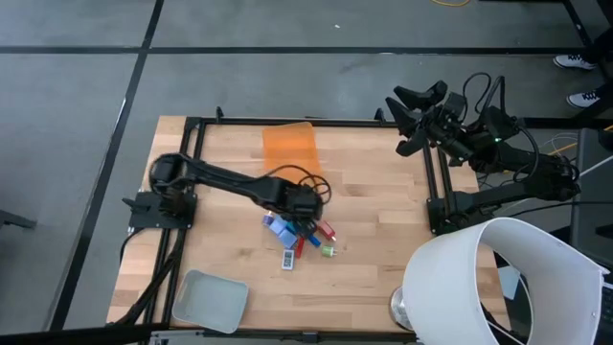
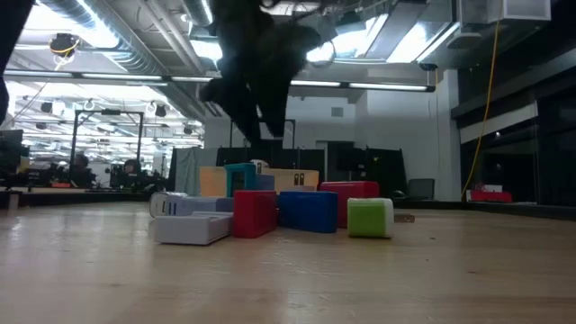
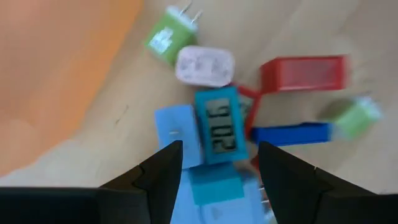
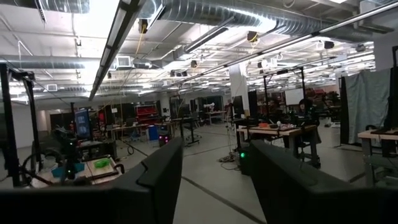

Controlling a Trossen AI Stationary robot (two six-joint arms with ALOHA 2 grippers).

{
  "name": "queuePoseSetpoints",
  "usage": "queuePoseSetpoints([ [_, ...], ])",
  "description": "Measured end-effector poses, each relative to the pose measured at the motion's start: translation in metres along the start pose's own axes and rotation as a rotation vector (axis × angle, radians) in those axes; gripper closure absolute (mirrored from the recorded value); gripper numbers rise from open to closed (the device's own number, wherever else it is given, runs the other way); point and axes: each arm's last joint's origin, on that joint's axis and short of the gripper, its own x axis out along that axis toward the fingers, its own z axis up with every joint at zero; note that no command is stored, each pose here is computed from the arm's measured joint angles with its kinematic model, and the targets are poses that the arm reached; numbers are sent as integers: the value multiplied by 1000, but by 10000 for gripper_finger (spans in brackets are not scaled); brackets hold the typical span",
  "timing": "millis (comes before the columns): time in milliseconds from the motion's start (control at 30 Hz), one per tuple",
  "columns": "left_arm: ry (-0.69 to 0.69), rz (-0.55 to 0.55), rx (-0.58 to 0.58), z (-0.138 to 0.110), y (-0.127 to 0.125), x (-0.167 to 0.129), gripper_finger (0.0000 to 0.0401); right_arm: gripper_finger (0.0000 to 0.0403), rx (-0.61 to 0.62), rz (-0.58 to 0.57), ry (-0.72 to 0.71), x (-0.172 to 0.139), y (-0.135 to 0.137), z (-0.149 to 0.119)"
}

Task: Pick & Place Office items
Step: Put the top light blue charger adapter into the orange bin

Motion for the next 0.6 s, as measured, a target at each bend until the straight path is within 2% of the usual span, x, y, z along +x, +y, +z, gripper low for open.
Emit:
queuePoseSetpoints([
  [200, -18, 66, 1, 16, -10, -6, 197, 220, 0, 29, 5, 0, 2, -1],
  [500, 83, 142, -59, 7, -4, -8, 195, 220, 2, 52, 7, -1, 3, -1],
  [600, 80, 153, -78, 7, -3, -8, 189, 220, 16, 58, 10, -1, 3, -1],
])
